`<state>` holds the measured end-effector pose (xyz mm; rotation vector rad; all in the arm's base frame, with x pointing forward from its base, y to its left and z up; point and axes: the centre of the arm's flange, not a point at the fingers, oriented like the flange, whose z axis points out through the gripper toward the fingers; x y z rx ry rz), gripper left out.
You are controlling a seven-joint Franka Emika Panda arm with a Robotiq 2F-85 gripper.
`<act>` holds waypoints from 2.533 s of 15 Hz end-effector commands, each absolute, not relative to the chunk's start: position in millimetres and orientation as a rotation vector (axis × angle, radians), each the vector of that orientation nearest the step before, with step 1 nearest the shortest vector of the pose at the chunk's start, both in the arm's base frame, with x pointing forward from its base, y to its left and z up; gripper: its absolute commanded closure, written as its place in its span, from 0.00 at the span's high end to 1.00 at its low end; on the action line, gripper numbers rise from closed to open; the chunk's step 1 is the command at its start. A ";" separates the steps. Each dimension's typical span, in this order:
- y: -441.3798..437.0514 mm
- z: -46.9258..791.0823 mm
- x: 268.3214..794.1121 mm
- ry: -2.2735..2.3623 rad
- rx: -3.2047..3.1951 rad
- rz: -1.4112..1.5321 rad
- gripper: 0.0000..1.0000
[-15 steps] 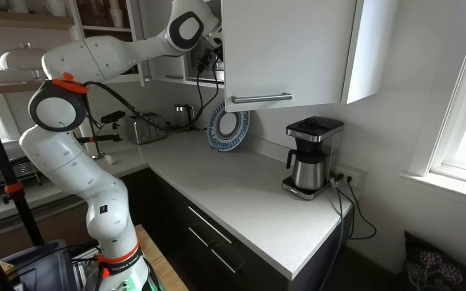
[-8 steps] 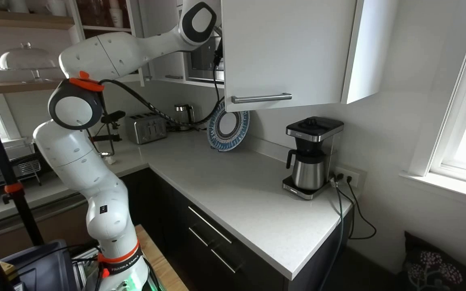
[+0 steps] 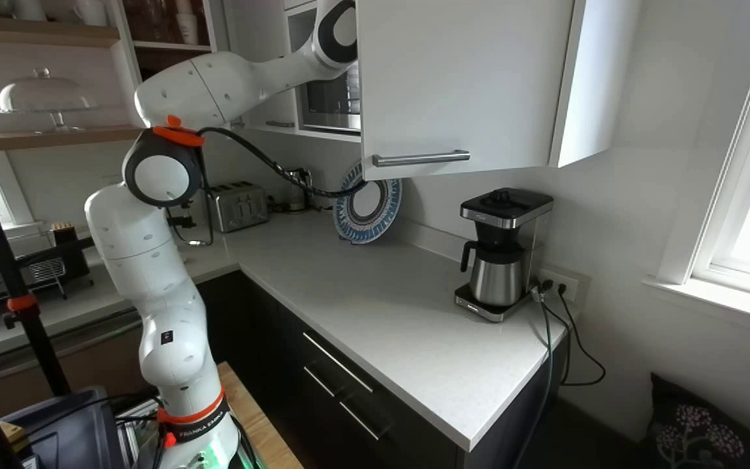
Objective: Open the far right top cabinet door, pick up the paper cup from the bottom shelf of the open cabinet and put it on the kitchen counter
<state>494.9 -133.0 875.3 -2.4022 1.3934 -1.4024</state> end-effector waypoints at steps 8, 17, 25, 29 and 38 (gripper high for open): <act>-128.2 876.1 542.5 1.453 -2.325 -1.515 1.00; -128.4 870.6 547.5 1.483 -2.378 -1.448 0.42; -131.1 874.9 539.9 1.510 -2.394 -1.420 0.00; -133.9 879.9 534.7 1.518 -2.385 -1.420 0.01; -131.0 908.5 468.2 1.354 -2.426 -1.487 0.01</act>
